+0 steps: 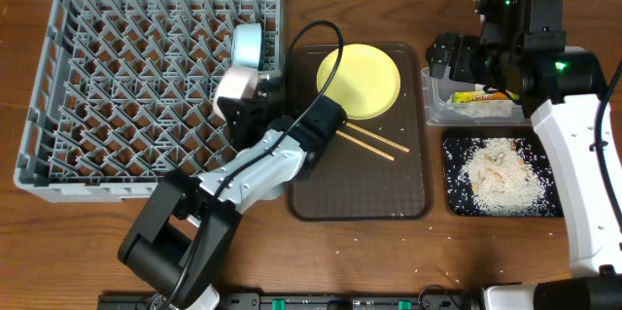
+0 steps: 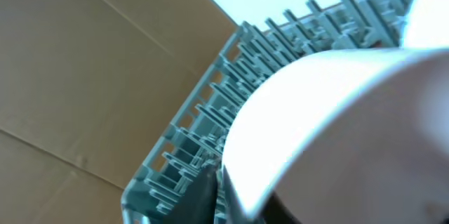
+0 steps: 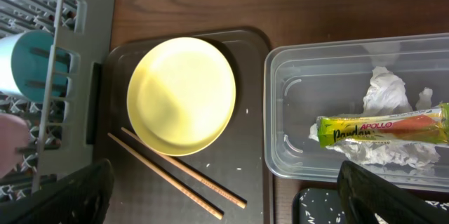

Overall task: Sort waste into correct bins and load items into the dishwasher
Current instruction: 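Open the left gripper and move it right to the yellow plate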

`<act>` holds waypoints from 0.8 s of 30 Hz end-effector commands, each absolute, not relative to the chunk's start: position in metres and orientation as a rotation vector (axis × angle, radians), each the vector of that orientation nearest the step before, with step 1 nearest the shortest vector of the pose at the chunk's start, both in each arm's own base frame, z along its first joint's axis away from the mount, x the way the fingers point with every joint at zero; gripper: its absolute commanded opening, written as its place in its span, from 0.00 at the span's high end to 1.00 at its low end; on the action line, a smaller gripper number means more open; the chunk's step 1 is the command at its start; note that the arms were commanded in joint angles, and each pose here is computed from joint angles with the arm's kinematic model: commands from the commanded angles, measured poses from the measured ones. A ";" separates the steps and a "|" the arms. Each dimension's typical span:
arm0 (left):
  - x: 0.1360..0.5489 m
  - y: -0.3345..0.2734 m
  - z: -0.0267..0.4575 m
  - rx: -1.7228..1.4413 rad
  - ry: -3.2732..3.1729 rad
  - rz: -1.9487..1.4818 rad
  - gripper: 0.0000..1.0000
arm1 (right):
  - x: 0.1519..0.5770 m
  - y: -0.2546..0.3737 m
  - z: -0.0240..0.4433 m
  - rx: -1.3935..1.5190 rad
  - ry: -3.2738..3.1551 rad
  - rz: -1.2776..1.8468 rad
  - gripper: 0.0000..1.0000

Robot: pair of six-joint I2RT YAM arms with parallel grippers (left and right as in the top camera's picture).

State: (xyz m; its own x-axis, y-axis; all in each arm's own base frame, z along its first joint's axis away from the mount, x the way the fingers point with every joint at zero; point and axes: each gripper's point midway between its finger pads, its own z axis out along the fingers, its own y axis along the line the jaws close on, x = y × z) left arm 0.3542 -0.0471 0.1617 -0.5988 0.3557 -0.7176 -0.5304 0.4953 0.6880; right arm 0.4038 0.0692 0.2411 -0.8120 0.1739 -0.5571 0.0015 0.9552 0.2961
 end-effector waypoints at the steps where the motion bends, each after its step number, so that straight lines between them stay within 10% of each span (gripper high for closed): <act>1: 0.354 -0.051 0.140 -0.138 1.934 1.174 0.59 | 0.405 0.072 0.244 0.108 2.487 0.376 0.01; 5: 0.357 -0.057 0.134 -0.149 1.990 1.113 0.41 | 0.405 0.072 0.244 0.108 2.487 0.376 0.01; 24: 0.358 -0.154 0.185 -0.045 2.320 0.122 0.34 | 0.405 0.072 0.244 0.108 2.487 0.376 0.01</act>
